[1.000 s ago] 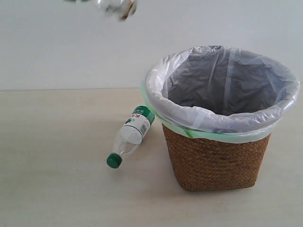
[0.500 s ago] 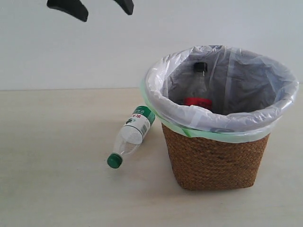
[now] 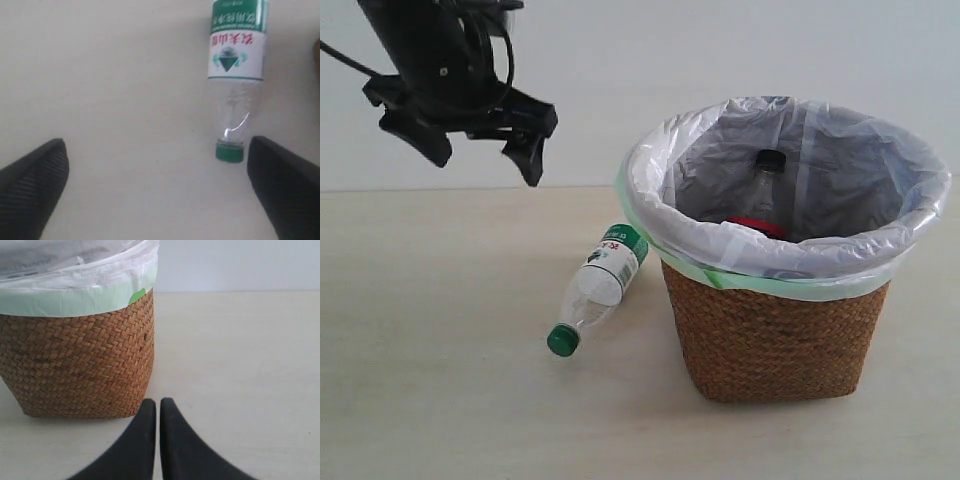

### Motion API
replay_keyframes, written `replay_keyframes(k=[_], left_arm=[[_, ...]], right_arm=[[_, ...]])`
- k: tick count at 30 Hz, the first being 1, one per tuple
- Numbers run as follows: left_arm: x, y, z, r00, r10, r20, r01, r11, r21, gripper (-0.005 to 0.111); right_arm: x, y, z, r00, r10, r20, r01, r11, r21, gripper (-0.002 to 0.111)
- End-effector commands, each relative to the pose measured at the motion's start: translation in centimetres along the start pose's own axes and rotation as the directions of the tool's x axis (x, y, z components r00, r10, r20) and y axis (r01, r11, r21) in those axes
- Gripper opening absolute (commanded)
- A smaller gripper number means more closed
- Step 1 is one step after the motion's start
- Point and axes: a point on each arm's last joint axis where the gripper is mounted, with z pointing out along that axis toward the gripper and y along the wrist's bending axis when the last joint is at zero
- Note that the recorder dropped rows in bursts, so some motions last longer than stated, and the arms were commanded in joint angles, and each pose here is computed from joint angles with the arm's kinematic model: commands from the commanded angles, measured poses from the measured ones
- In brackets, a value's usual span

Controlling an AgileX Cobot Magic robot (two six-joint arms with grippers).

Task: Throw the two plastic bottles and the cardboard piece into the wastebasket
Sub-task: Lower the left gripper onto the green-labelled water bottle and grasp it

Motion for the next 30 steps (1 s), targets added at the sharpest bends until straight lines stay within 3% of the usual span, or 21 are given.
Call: replay_keyframes(k=[1, 14, 23, 30], left_arm=[[1.3, -0.2, 1.8, 0.993, 0.092, -0.072, -0.092, 0.996, 0.001, 0.089], [1.2, -1.9, 9.7, 0.971, 0.218, -0.093, -0.209, 0.972, 0.105, 0.089], [0.8, -2.7, 10.5, 0.961, 0.273, -0.04, -0.262, 0.95, 0.172, 0.089], [0.1, -4.6, 10.4, 0.949, 0.299, 0.094, -0.314, 0.896, 0.315, 0.089]], right_arm=[[-0.1, 0.0, 0.0, 1.0, -0.008, 0.012, 0.008, 1.0, 0.007, 0.0], [-0.1, 0.0, 0.0, 1.0, -0.008, 0.012, 0.008, 1.0, 0.007, 0.0], [-0.1, 0.0, 0.0, 1.0, -0.008, 0.012, 0.008, 1.0, 0.007, 0.0], [-0.1, 0.0, 0.0, 1.0, -0.008, 0.012, 0.008, 1.0, 0.007, 0.0]])
